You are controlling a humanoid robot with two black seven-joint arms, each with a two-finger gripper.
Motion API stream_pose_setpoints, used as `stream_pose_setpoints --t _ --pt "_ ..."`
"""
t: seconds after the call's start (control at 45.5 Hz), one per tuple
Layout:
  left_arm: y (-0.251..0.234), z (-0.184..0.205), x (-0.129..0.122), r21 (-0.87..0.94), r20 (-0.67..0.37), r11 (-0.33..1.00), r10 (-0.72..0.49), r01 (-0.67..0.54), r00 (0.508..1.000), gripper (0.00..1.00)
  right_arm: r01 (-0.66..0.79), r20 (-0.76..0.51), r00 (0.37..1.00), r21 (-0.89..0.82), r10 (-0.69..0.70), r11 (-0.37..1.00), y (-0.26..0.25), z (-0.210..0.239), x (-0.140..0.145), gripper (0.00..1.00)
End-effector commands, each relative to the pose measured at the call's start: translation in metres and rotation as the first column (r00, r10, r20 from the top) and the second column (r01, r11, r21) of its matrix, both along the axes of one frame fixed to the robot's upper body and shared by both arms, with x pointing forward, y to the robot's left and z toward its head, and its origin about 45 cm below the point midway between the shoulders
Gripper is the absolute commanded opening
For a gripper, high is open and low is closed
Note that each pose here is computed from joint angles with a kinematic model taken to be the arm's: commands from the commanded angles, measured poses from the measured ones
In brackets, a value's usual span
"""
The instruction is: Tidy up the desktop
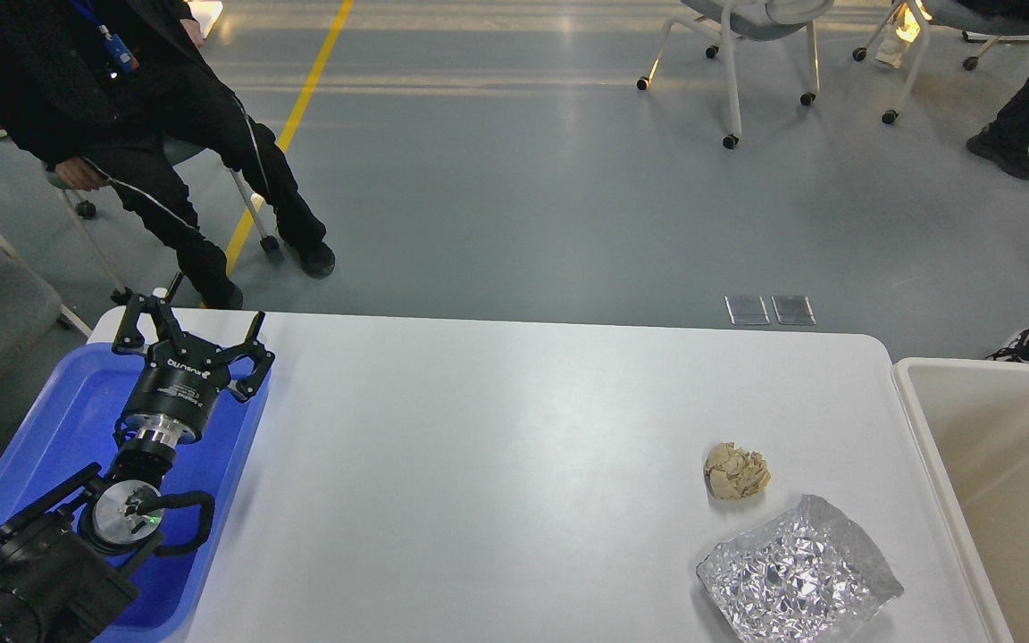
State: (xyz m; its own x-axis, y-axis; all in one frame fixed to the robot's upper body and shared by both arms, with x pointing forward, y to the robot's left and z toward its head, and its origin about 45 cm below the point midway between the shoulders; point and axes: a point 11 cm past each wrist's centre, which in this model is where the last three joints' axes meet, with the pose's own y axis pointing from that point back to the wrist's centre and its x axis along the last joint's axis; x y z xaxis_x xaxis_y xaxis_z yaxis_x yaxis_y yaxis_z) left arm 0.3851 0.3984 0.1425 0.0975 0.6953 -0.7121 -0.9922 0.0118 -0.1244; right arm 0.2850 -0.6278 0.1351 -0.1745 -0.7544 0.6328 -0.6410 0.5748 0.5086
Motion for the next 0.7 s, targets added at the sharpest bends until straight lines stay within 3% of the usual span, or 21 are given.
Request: stream_pose_setpoints --t 0.0,0.22,0.681 --pt "0.000 0.000 0.000 0.000 -0.001 1.000 0.001 -0.001 1.000 1.00 0.122 -0.019 0.992 -0.014 -0.122 0.992 0.003 -0.035 -0.023 0.00" --pt "0.000 -0.001 -0.001 0.000 -0.001 1.000 0.000 0.000 1.000 1.00 0.186 -0.042 0.982 -0.005 -0.186 0.983 0.005 -0.052 -0.042 0.00" --pt "0.000 0.000 0.000 0.000 -0.001 1.000 0.001 -0.001 1.000 1.00 0.217 -0.020 0.976 0.013 -0.217 0.976 0.000 -0.049 -0.045 0.01"
